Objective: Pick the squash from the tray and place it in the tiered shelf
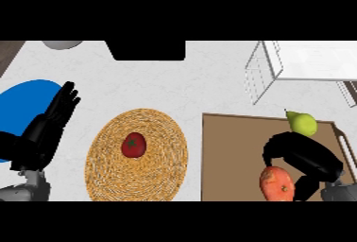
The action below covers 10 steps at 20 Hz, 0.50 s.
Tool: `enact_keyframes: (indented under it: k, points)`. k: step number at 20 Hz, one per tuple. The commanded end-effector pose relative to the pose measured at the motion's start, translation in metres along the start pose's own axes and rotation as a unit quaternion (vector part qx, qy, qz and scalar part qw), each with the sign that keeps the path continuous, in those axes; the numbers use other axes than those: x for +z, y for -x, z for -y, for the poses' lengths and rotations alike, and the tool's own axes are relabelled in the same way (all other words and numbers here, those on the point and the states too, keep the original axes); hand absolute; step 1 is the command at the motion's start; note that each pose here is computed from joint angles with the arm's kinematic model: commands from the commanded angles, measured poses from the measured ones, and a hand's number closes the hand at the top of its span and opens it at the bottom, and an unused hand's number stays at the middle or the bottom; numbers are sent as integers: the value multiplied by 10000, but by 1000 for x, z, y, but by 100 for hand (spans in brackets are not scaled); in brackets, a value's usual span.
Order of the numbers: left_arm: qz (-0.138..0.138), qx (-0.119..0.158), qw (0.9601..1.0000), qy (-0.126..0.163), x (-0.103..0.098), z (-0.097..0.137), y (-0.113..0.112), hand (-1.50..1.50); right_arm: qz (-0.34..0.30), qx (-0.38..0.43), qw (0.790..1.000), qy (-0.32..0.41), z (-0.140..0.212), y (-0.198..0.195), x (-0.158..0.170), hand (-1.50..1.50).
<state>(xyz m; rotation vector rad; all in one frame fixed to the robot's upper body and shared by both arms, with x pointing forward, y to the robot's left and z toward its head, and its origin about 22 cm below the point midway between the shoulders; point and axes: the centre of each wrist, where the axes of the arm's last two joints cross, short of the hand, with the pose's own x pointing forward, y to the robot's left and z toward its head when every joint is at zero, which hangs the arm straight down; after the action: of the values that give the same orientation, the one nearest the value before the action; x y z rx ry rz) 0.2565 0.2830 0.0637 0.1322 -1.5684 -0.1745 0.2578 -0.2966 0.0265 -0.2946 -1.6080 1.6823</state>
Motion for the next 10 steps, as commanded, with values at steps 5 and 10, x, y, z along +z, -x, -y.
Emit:
enact_keyframes:
  k: [5, 10]
  points:
    - [-154, 13, 9994, -295, 7, -6, 7, 0, -3107, -1128, 9253, 1861, -23, -24, -9, 150]
    - [-122, -18, 9999, -100, 10, -7, 3, 0, -3502, -1038, 8625, 3503, 32, -77, -38, 150]
